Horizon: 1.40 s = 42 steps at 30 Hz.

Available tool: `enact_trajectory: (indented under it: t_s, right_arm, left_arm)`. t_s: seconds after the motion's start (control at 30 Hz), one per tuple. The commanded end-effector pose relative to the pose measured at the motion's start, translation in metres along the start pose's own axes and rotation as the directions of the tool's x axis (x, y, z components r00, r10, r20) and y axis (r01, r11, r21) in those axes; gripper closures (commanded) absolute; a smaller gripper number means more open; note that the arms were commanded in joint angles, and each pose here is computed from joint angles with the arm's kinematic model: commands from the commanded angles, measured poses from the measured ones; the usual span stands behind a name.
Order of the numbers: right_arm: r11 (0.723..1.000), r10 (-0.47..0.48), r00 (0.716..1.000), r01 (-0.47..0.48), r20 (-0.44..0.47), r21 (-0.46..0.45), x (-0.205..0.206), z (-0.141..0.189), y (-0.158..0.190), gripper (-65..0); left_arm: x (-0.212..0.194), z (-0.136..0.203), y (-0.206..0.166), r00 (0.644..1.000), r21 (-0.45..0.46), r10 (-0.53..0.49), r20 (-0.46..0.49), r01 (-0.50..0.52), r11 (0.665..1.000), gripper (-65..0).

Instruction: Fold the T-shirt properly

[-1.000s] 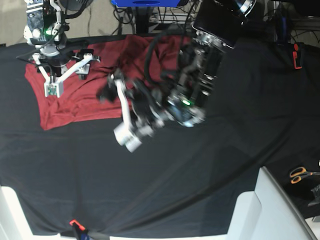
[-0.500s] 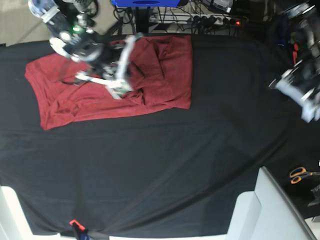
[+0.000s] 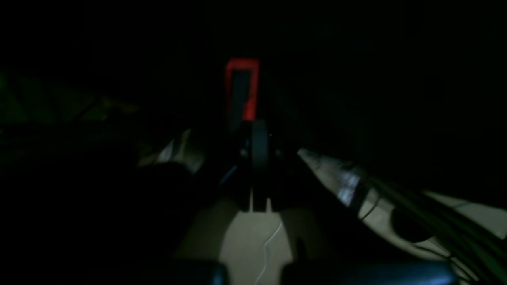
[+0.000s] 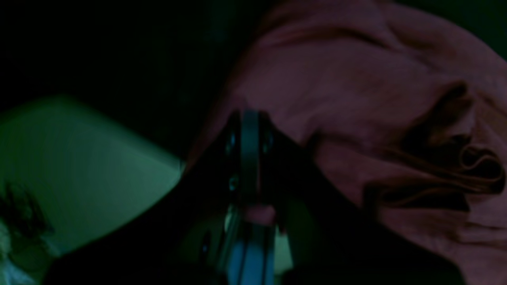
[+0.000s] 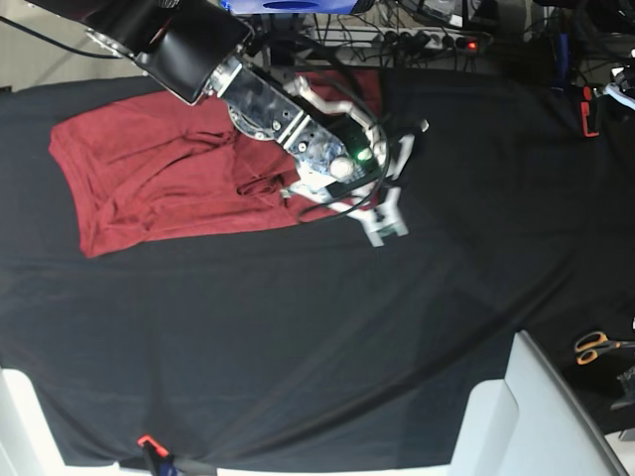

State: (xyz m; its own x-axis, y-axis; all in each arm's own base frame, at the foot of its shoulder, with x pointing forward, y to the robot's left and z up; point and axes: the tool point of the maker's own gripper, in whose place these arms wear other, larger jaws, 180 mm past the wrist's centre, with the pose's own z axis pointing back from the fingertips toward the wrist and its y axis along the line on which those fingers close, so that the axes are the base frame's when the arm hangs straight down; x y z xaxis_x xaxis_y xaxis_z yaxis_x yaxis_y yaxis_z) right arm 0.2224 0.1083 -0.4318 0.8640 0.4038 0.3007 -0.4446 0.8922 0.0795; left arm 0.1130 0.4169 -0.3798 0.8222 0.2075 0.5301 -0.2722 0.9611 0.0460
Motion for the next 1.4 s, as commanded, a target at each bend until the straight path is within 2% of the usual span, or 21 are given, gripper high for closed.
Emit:
enact_trajectory:
  t_s: [0.0,0.2,0.43,0.57,0.7,0.9,1.07,1.17,1.3,1.37]
  right_arm:
    - [1.000,-0.023,0.999,0.024,0.041,-0.018,0.013,0.000,-0.004,-0.2]
    - [0.974,-0.181,0.983,0.183,0.024,-0.136,-0.001,-0.023,-0.036,-0.2]
    - [0.944,-0.316,0.949,0.315,0.011,-0.100,-0.019,-0.014,-0.038,-0.2]
    - [0.938,-0.341,0.940,0.340,0.000,-0.062,-0.026,-0.003,-0.027,-0.2]
    - [0.929,-0.359,0.933,0.357,-0.012,-0.094,-0.041,-0.005,-0.039,-0.2]
    - [0.888,-0.443,0.896,0.434,-0.028,-0.148,-0.065,-0.008,-0.074,-0.2]
    - [0.886,-0.449,0.894,0.446,0.010,-0.125,-0.070,0.011,-0.082,-0.2]
    - [0.887,-0.449,0.894,0.446,0.003,-0.117,-0.075,0.018,-0.082,-0.2]
    - [0.854,-0.507,0.862,0.501,-0.008,-0.142,-0.087,0.019,-0.097,-0.2]
    - [0.854,-0.508,0.861,0.504,0.004,-0.130,-0.088,0.024,-0.097,-0.2]
  left_arm:
    - [0.008,0.006,0.008,1.000,0.020,-0.024,0.020,0.024,1.000,0.0]
    - [0.011,0.003,0.004,0.999,0.009,-0.027,0.021,0.027,1.000,0.0]
    - [0.012,-0.012,-0.026,0.995,-0.066,-0.100,-0.009,0.099,0.993,0.0]
    - [0.018,-0.016,-0.033,0.994,-0.082,-0.110,0.002,0.109,0.991,0.0]
    - [0.019,-0.017,-0.033,0.994,-0.082,-0.109,0.006,0.109,0.991,0.0]
    - [0.019,-0.017,-0.032,0.994,-0.081,-0.107,0.005,0.107,0.991,0.0]
    - [0.013,-0.024,-0.027,0.997,-0.090,-0.081,-0.021,0.079,0.993,0.0]
    - [0.008,-0.029,-0.025,0.998,-0.097,-0.051,-0.034,0.047,0.994,0.0]
    - [0.010,-0.029,-0.023,0.998,-0.096,-0.056,-0.038,0.053,0.994,0.0]
    - [0.009,-0.030,-0.023,0.998,-0.096,-0.055,-0.039,0.052,0.994,0.0]
